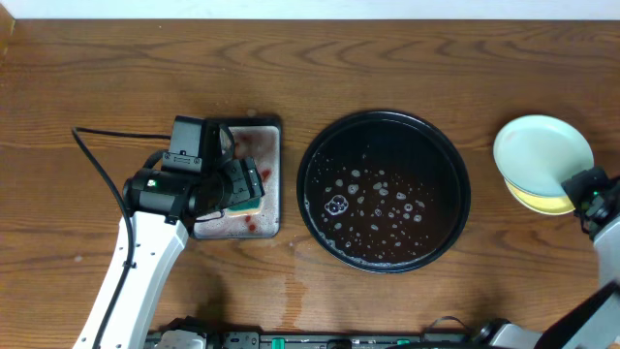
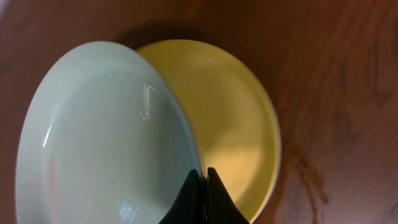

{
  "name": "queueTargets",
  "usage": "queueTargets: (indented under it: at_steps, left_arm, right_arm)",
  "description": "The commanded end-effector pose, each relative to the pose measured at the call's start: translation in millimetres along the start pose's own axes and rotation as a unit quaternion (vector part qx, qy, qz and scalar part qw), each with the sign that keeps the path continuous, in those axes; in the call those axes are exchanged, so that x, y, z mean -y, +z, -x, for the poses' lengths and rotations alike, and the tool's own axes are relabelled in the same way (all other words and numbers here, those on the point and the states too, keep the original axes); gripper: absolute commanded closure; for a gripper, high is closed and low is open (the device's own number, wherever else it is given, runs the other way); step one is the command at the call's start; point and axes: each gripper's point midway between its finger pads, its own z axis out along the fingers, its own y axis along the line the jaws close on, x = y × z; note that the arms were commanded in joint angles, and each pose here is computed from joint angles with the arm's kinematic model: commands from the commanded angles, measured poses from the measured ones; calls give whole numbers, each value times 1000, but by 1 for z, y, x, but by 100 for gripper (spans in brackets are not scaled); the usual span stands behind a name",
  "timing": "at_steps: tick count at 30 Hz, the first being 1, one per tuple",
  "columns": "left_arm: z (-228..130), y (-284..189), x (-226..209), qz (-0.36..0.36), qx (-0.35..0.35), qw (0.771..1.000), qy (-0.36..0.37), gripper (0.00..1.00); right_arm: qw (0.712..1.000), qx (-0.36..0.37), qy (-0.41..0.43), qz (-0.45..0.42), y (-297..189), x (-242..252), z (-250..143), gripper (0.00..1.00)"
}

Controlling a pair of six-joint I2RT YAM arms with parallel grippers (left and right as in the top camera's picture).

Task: Clean dirty plates on tray and stack at the side
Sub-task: 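Place the mint plate onto the plate stack right of the tray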

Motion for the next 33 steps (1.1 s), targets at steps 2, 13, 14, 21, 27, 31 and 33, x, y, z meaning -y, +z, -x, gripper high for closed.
queueTargets:
  at_steps: [2,13,14,21,27,31,33]
  left_arm:
    - [5,-5,3,-5,7,1000,1,17]
    - [5,-5,3,-5,7,1000,1,17]
    - [5,-5,3,-5,7,1000,1,17]
    - [5,-5,3,-5,7,1000,1,17]
    - [5,-5,3,-5,7,1000,1,17]
    - [5,-5,3,-5,7,1000,1,17]
    - [5,-5,3,-5,7,1000,1,17]
  right_arm:
    - [998,-37,44,7,25,14,-9,99]
    - [938,-10,-117,326,-77,-139,-4,53]
    - [929,-16,-131,345,-96,-152,-14,53]
    - [845,-68,-297,440,-204,-200,-124,52]
    - [787,-112,-382,472,-254,-199,-196,46]
    - [744,-148,-410,506,-278,-202,-230,1]
    - [732,-183,-402,519,-289,-201,-245,1]
